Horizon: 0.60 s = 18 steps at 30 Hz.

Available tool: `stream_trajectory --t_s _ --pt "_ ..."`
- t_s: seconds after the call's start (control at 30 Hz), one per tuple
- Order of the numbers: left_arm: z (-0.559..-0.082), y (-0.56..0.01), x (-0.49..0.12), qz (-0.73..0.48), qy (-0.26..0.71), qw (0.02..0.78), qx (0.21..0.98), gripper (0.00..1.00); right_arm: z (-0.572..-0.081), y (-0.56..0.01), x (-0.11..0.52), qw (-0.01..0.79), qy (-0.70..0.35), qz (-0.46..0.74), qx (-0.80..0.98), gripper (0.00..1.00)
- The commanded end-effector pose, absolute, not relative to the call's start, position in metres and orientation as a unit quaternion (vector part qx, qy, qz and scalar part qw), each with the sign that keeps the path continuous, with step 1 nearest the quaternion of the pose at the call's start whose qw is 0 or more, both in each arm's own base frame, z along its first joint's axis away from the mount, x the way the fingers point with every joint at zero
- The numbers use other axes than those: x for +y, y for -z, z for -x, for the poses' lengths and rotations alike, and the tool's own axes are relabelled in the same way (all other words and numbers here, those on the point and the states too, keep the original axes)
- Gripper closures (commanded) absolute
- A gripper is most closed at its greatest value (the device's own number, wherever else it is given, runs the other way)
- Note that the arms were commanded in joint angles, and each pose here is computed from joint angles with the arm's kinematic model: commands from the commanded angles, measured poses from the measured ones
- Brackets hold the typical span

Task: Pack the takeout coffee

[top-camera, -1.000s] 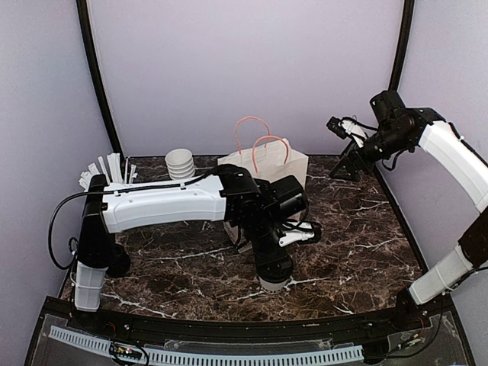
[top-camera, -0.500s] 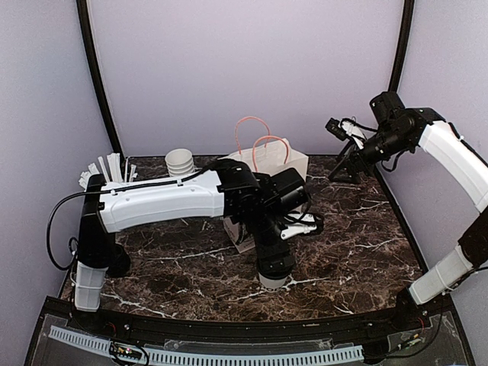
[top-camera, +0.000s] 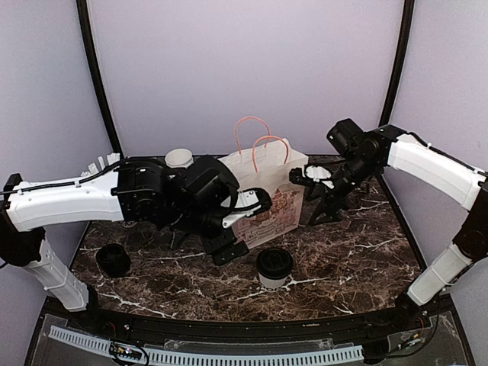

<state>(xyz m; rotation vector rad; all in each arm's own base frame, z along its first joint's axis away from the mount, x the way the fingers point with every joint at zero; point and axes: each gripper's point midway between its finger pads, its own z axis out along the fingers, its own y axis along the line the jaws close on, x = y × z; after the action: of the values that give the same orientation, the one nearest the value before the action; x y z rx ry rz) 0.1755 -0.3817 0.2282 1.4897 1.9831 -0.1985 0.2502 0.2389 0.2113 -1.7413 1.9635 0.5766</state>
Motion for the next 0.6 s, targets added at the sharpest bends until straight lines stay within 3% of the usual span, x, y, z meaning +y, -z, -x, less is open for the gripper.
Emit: stream_trajectory --t_s 0.0,0.2,0.57 --pt "-0.178 -0.226 -0.374 -0.466 0.136 0.364 0.795 0.01 -0.251 -0.187 0.262 0.212 -0.156 0.7 0.664 0.15" --pt "-0.174 -0.191 -0.359 -0.396 0.177 0.369 0.822 0.1 -0.247 -0.157 0.28 0.183 -0.117 0.74 0.637 0.16" --pt "-0.173 -0.142 -0.366 -0.372 0.202 0.344 0.839 0.13 -0.219 -0.124 0.289 0.155 -0.106 0.764 0.617 0.17"
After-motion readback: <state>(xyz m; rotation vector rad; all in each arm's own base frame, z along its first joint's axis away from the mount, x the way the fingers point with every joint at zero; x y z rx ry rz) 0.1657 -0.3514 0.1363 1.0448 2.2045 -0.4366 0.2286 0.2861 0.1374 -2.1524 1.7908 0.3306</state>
